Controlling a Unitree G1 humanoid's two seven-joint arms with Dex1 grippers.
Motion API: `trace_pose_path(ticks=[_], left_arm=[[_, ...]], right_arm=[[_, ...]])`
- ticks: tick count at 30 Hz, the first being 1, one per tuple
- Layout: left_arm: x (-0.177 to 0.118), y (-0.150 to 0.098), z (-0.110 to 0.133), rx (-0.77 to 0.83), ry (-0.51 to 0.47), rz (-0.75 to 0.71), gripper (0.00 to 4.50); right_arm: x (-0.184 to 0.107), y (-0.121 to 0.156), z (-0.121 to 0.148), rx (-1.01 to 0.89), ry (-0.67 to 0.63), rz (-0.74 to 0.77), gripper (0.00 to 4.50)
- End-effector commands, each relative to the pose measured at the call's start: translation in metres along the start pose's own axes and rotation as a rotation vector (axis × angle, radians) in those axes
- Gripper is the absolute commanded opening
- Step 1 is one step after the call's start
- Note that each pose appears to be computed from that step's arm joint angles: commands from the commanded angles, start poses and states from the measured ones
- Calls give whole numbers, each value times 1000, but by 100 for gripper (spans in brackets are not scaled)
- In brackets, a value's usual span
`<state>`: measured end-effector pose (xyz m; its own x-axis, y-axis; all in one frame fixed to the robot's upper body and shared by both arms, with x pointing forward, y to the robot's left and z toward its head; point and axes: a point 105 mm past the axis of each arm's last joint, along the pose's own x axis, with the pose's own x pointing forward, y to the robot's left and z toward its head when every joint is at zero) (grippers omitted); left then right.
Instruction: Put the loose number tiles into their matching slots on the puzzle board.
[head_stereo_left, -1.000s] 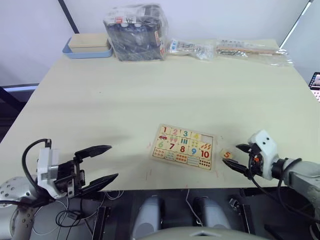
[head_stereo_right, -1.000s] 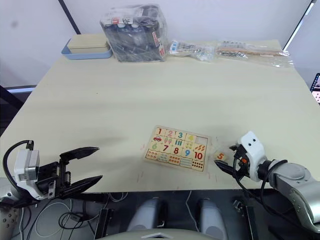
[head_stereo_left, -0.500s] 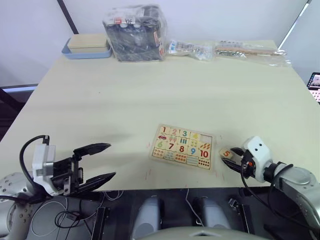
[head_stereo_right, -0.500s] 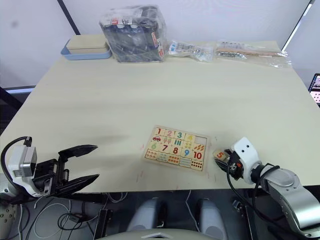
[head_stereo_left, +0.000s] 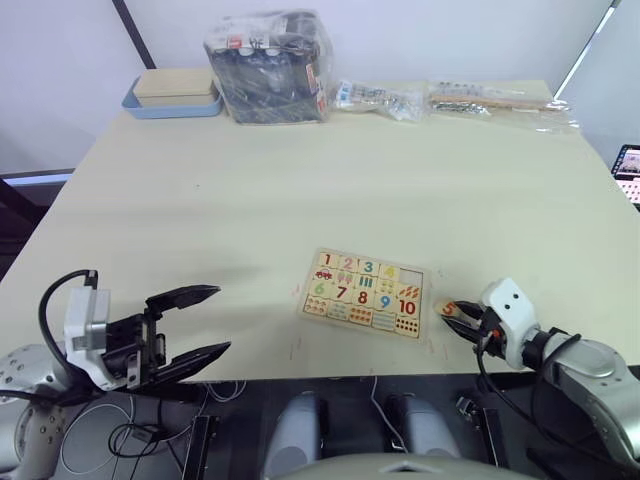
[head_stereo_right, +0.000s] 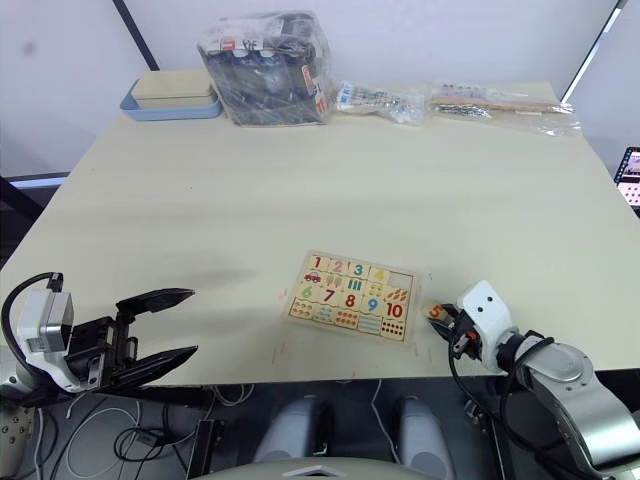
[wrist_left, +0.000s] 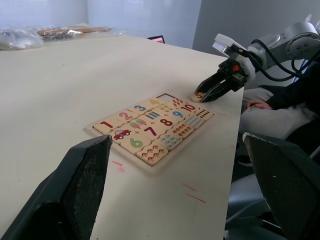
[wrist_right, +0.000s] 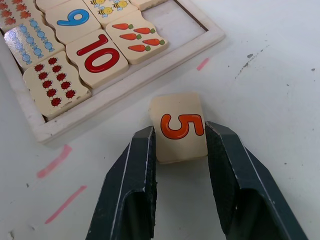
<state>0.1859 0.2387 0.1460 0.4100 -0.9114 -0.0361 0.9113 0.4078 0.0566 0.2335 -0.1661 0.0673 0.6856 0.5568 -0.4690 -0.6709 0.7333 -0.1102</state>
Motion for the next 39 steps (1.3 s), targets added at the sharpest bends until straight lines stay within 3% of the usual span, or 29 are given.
trace_pose_path(ticks=[1, 7, 12, 20, 29, 39], left_arm=[[1, 1, 6, 31, -13, -1, 450], [0, 1, 6, 32, -17, 2, 450], [-1, 1, 8, 37, -31, 4, 450], [1, 2, 12, 44, -52, 2, 450], [8, -1, 15, 50, -58, 24, 450], [8, -5, 18, 52, -48, 52, 450]], right_arm=[[1, -4, 6, -33, -3, 3, 88], [-6, -10, 45, -85, -17, 96, 88], [-11, -15, 74, -260, 136, 212, 88], [8, -16, 119, -299, 245, 264, 88], [40, -6, 120, -358, 348, 327, 88], [55, -11, 108, -380, 398, 331, 88]])
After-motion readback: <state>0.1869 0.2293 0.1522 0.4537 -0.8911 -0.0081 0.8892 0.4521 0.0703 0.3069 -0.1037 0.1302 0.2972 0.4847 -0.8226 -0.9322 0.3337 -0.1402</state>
